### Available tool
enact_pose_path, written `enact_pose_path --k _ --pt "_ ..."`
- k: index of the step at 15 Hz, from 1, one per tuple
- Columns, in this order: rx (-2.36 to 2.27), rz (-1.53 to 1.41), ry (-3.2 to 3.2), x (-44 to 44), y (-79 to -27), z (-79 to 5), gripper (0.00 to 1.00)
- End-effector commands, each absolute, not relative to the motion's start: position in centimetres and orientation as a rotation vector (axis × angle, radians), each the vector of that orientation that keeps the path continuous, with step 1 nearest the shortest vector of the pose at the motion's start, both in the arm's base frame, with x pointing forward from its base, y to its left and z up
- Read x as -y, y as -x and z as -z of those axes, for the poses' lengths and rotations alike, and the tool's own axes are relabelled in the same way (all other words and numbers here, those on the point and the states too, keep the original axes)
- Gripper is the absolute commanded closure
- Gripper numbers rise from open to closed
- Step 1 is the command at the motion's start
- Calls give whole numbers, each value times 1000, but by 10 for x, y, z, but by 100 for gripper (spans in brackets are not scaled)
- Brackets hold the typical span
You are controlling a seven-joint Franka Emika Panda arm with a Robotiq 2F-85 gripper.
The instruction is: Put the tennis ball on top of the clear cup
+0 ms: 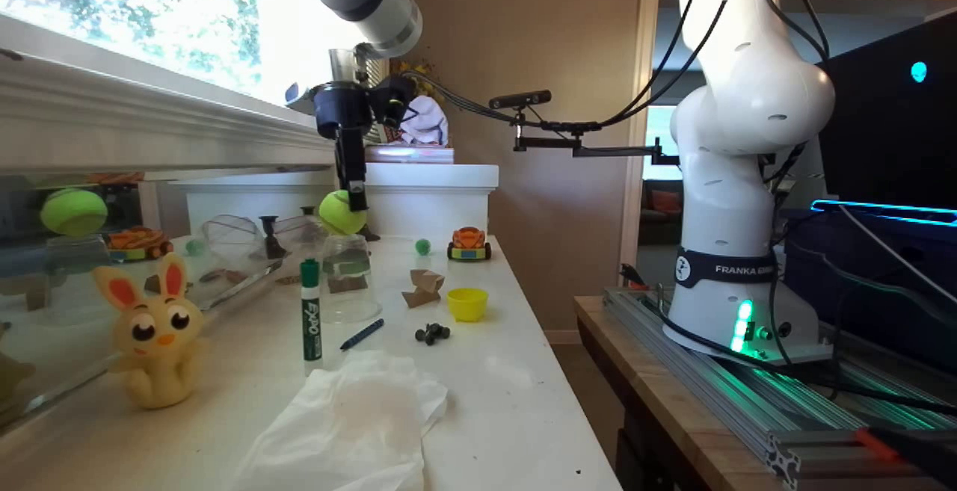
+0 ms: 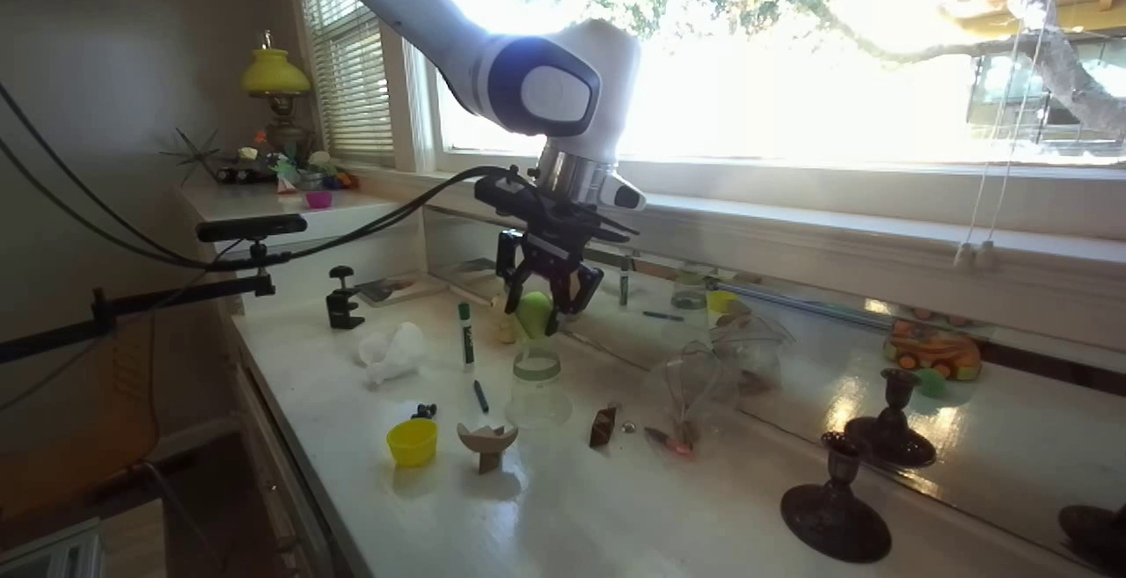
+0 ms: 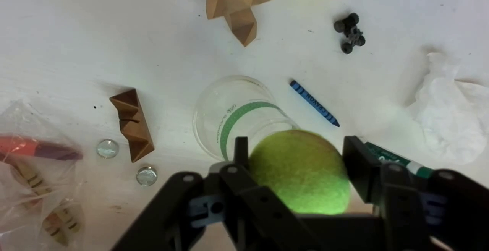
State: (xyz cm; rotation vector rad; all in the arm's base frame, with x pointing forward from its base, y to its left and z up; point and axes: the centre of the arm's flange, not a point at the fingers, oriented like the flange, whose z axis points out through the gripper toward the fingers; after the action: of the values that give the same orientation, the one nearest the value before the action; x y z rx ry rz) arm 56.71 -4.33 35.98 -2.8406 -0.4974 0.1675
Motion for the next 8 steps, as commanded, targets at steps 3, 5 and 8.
enact_pose_path --k 3,5,8 --pt "537 -165 2869 44 -565 -356 62" --pt "538 -169 2870 44 -565 -354 62" --pt "537 -172 2870 44 -565 -352 62"
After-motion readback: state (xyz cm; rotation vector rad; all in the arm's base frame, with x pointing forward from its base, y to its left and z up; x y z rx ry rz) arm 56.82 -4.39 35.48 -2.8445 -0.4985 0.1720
